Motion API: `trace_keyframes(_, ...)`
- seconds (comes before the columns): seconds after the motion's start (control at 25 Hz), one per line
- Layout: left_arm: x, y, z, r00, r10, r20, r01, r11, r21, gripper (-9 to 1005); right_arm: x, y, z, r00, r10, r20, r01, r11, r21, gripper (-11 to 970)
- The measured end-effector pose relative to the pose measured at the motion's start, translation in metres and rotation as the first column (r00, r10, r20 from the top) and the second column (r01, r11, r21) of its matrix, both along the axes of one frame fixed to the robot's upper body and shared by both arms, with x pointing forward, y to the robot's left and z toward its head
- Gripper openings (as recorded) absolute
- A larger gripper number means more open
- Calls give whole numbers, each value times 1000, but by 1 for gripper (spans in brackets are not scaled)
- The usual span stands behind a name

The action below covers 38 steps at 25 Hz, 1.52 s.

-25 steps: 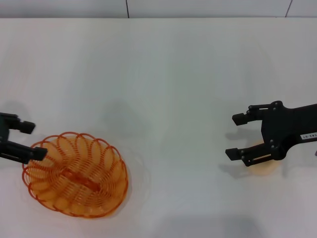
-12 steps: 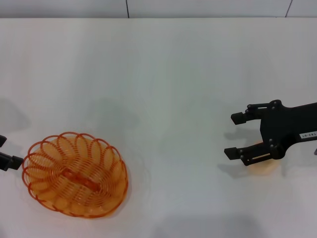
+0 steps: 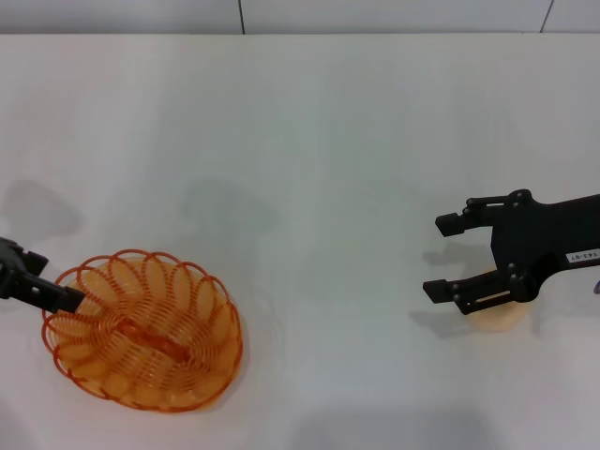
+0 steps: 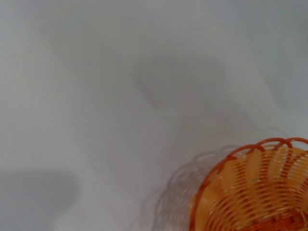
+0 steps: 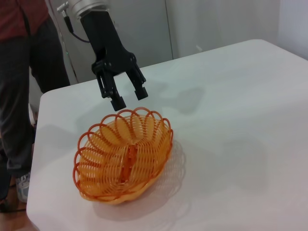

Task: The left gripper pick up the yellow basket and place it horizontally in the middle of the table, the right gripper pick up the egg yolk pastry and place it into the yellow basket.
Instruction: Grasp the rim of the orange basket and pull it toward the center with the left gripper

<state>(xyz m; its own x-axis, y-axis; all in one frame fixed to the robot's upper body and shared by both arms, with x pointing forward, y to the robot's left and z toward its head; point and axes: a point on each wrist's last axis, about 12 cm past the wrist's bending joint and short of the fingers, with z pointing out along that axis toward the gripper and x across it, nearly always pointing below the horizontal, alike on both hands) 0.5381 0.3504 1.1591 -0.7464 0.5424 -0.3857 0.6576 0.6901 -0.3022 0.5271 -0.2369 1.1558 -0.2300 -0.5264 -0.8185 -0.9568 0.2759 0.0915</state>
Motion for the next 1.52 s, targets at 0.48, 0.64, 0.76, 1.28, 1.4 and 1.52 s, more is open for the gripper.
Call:
trace_keyframes(0.48,11,-10,-4,995,72,-69,-64,993,101,887,0,0,0,1000,0,-1,0,1000,2,860)
trace_keyframes(0.64,15,-16,-10,993,82,-91,-71,991,115,887,0,1,0,1000,1,-1,-1,1000,10,860)
trace_keyframes(0.76,16,-21,-13,992,73,-99,-61,990,124,887,-1,2,0,1000,5,-3,-5,1000,11,860)
trace_keyframes(1.28,22,-33,-16,987,89,-136,-69,987,147,881,-2,3,-1,1000,8,-5,-8,1000,12,860)
trace_keyframes(1.4,23,-35,-15,986,89,-141,-66,985,161,876,-2,3,-1,1000,8,-6,-8,1000,12,860)
trace_keyframes(1.52,24,-36,-14,986,88,-143,-64,984,169,872,-2,2,-1,1000,7,-7,-7,1000,12,860)
